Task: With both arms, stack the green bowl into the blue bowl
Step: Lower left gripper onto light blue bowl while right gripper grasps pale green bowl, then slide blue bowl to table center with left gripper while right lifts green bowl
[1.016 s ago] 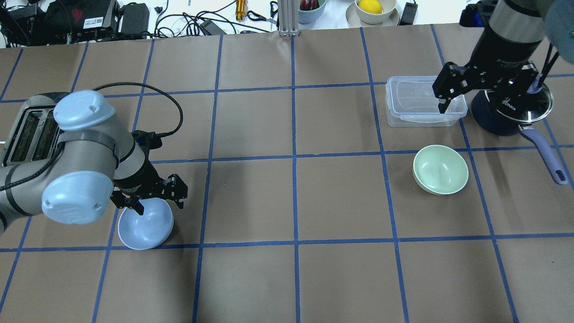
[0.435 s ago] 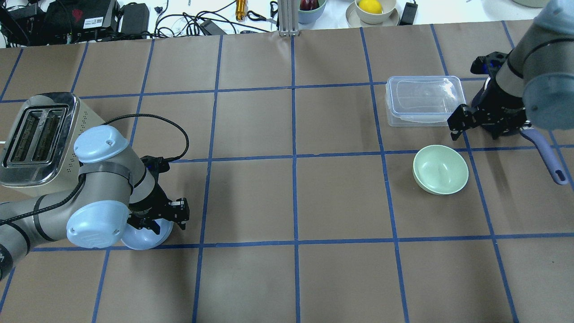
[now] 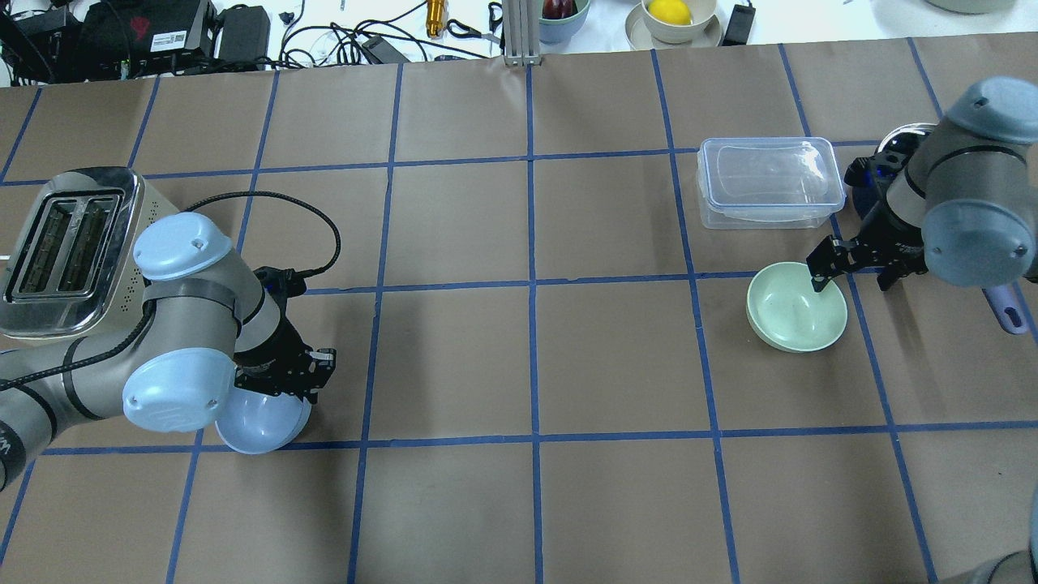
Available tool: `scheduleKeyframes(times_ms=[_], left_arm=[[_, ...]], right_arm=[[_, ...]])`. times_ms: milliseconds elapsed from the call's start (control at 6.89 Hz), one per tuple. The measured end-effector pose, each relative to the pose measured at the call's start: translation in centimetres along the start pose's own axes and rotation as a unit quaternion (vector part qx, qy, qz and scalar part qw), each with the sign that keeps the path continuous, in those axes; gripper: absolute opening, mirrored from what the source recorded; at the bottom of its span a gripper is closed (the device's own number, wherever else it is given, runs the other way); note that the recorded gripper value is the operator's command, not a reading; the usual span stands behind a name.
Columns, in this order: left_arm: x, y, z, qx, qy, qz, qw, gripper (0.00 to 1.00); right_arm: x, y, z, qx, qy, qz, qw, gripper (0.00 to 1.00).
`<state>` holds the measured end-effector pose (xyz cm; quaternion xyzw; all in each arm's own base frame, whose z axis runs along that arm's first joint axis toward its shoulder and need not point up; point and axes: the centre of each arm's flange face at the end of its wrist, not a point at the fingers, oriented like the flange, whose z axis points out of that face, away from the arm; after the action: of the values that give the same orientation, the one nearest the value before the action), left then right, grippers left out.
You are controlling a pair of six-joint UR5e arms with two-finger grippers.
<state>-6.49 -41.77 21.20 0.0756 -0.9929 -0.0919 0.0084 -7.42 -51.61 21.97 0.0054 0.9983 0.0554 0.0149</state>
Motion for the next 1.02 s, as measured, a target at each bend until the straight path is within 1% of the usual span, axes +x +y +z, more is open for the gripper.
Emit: scheduleKeyframes(times_ms=[145, 290, 435, 726, 871, 1016], left_arm=[[2.1, -0.8, -2.0, 0.023, -0.004, -0.003, 0.9997, 0.00], [6.3, -0.9, -4.1, 0.048, -0.004, -0.006, 0.9988, 0.00], [11.8, -0.2, -5.8, 0.066, 0.001, -0.003, 0.9978, 0.00], [22.4, 1.4, -6.3, 0.085, 0.032, -0.018, 0.9957, 0.00], [26.3, 0.8, -6.6, 0.095, 0.048, -0.030, 0.9939, 0.00], [29.6, -0.5, -6.7, 0.100, 0.055, -0.039, 0.9927, 0.00]], right_arm=[[0.0, 0.1, 1.2, -0.012, -0.006, 0.000, 0.9999, 0.70], [-0.1, 0.5, 2.2, -0.024, -0.011, -0.003, 0.9996, 0.24], [-0.3, 1.0, 3.2, -0.033, -0.014, -0.010, 0.9993, 0.00], [-0.5, 1.4, 3.6, -0.038, -0.016, -0.017, 0.9990, 0.00], [-0.6, 1.3, 3.3, -0.034, -0.016, -0.018, 0.9991, 0.00], [-0.5, 1.0, 2.7, -0.032, -0.015, -0.019, 0.9992, 0.00]])
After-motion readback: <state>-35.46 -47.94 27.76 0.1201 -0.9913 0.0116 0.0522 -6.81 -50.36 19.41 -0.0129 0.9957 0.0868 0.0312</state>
